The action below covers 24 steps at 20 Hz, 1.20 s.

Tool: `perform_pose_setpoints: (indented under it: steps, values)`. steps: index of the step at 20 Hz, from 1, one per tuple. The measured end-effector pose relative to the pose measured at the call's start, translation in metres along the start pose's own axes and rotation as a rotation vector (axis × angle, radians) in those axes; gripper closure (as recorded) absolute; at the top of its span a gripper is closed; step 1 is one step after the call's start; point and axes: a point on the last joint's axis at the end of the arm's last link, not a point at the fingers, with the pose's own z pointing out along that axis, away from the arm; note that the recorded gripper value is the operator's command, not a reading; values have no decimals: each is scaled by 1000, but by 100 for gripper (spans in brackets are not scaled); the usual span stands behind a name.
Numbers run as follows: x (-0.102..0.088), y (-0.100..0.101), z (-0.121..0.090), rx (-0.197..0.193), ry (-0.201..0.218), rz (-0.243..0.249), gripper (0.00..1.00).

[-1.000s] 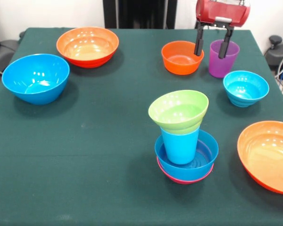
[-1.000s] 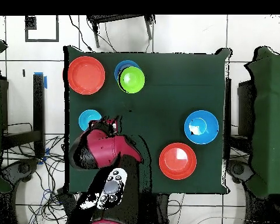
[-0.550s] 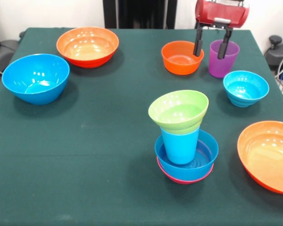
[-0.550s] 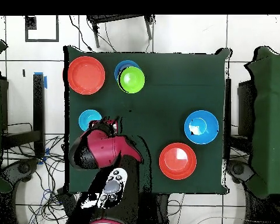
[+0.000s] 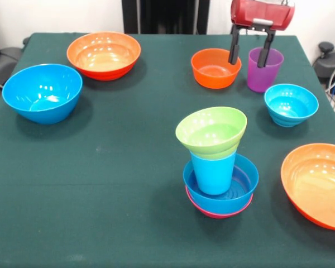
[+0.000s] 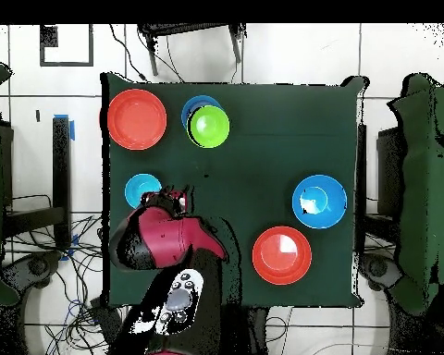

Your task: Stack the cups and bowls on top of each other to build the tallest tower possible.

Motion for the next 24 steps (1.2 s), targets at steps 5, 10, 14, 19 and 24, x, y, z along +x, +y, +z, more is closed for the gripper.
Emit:
perform_pose_setpoints:
  steps: [5, 10, 14, 19, 24]
  values:
    - [6, -1, -3, -14, 20, 29, 0]
    - [19, 1, -6, -33, 70, 83, 0]
    - [30, 9, -7, -47, 103, 99, 0]
    - [40, 18, -7, -57, 125, 105, 0]
    - [50, 24, -4, -58, 146, 101, 0]
